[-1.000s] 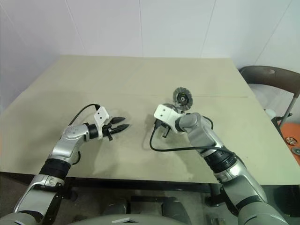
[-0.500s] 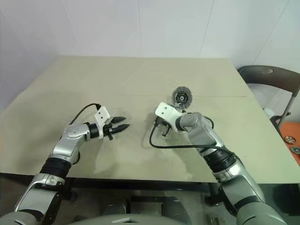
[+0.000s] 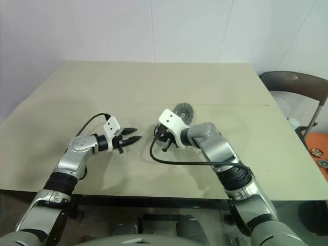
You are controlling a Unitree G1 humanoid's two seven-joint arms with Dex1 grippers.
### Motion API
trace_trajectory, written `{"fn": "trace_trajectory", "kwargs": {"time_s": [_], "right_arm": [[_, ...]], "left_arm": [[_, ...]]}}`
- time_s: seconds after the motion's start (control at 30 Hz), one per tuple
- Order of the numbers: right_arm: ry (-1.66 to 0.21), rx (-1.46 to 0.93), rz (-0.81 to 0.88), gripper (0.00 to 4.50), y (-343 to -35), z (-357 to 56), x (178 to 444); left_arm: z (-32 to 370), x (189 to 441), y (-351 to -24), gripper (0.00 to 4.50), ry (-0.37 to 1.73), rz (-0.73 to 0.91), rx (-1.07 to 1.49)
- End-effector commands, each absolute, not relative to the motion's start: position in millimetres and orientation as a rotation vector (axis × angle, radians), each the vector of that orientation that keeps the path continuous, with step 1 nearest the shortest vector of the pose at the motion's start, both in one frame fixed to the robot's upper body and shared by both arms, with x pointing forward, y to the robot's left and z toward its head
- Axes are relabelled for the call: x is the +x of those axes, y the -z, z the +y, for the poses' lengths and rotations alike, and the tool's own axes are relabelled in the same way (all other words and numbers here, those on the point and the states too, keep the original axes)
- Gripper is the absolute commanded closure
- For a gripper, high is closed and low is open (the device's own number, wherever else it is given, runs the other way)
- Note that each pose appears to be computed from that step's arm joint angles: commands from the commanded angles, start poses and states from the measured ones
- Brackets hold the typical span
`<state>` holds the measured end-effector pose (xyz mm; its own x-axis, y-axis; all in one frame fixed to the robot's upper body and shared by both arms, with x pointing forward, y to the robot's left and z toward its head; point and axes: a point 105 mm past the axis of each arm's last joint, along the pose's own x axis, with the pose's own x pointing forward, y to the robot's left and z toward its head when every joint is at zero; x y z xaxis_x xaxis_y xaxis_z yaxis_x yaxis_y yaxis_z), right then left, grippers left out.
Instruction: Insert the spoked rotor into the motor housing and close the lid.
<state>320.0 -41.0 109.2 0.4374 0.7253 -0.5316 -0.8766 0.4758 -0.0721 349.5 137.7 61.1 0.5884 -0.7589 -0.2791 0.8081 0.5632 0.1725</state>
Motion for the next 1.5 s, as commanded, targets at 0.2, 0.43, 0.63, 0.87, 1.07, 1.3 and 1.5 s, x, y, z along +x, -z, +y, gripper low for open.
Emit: {"fn": "trace_trajectory", "kwargs": {"time_s": [0.2,0.43,0.63,0.87,1.07,1.3,1.5], "right_arm": [[-0.984,-0.409,0.427,4.47,-110.9,-32.9,323.8],[-0.912,-0.47,0.432,2.91,-108.5,-50.5,335.3],[-0.921,-0.534,0.481,2.63,-99.3,-66.9,334.5],[-0.944,-0.59,0.528,2.63,-85.5,-72.2,327.7],[-0.965,-0.484,0.466,2.63,-104.3,-62.2,330.9],[-0.957,-0.486,0.464,2.63,-106.4,-65.5,332.9],[-0.967,-0.596,0.534,2.63,-87.4,-77.2,325.5]], "left_arm": [[137.0,352.2,-72.0,2.56,0.929,0.142,0.324],[137.0,351.4,-70.7,2.56,0.931,0.149,0.326],[135.7,350.5,-66.3,2.56,0.935,0.162,0.327],[137.4,351.2,-66.5,2.56,0.931,0.165,0.328],[138.8,351.7,-64.5,2.56,0.928,0.177,0.337],[135.8,350.3,-61.0,2.56,0.939,0.185,0.335],[135.4,349.8,-61.1,2.56,0.94,0.184,0.335]]}}
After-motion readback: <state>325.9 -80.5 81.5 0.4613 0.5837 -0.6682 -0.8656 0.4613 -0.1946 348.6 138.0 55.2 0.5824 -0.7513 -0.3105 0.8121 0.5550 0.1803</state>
